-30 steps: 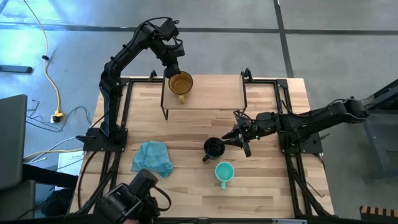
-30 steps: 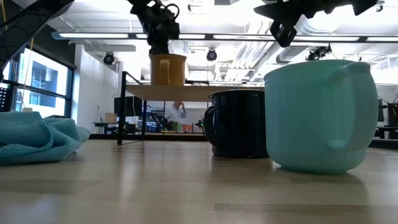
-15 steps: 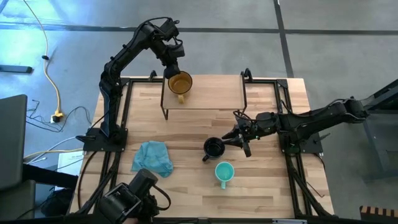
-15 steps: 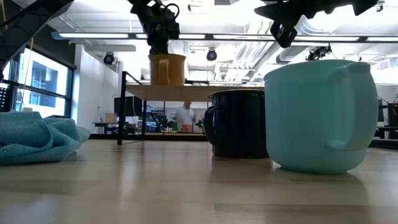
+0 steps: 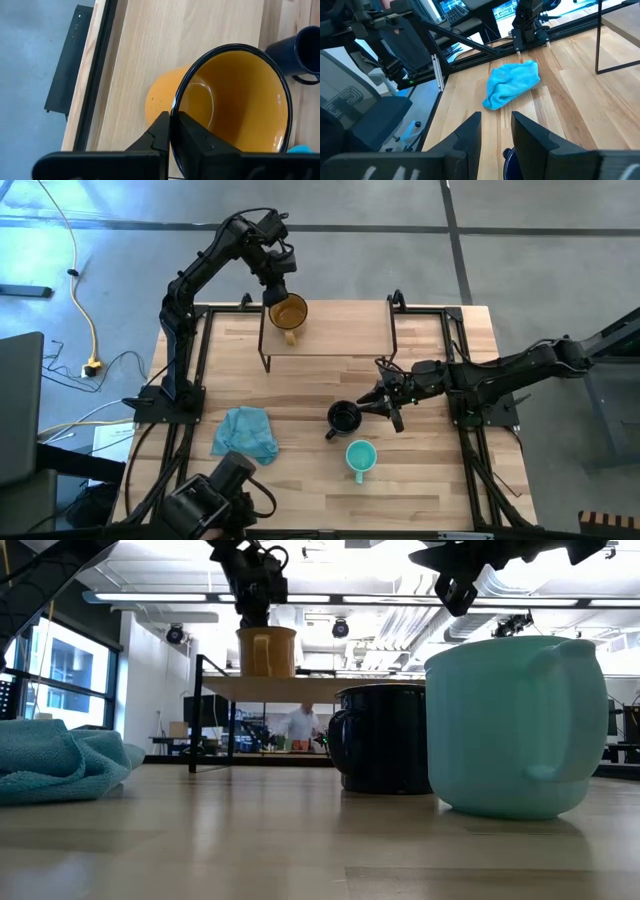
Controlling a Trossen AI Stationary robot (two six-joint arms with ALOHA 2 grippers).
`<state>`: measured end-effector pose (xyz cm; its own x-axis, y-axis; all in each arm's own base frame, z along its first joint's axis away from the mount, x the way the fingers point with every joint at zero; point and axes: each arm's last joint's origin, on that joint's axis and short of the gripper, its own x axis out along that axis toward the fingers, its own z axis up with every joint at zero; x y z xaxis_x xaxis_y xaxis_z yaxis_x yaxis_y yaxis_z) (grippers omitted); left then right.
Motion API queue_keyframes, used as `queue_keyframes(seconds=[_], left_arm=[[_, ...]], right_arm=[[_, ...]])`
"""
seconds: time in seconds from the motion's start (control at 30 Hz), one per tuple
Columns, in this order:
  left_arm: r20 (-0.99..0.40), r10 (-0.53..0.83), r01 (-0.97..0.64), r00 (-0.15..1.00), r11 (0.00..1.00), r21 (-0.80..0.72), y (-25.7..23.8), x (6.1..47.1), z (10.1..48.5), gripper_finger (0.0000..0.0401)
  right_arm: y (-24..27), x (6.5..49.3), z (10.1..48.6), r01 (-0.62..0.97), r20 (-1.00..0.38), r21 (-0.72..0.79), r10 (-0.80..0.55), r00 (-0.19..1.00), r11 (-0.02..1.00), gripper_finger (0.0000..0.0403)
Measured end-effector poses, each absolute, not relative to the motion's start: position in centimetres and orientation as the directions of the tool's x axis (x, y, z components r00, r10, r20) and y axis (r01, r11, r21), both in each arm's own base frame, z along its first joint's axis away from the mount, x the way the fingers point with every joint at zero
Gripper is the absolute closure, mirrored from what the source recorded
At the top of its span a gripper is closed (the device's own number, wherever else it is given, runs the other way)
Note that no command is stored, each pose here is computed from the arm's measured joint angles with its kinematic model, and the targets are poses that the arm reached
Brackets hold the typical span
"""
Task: Stack small to large cups/mugs on shelf
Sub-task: Put the yellow cup on the shelf
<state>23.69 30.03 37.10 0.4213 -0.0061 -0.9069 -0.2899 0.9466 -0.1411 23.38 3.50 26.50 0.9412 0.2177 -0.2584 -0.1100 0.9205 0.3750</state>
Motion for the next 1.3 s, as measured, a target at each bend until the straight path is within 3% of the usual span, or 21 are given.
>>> queue_keyframes(seconds=[0.33,1.3], left_arm=[[-0.910,0.001,-0.279,0.414,0.952,-0.126,30.06,23.64,37.09,0.0366],[-0.906,0.023,-0.259,0.422,0.961,-0.097,29.92,24.25,37.16,0.0364]], right_arm=[[3.50,23.38,26.50,-0.113,-0.258,0.366,0.218,0.941,0.924,0.0307],[3.50,23.38,26.50,-0.113,-0.258,0.366,0.217,0.941,0.924,0.0307]])
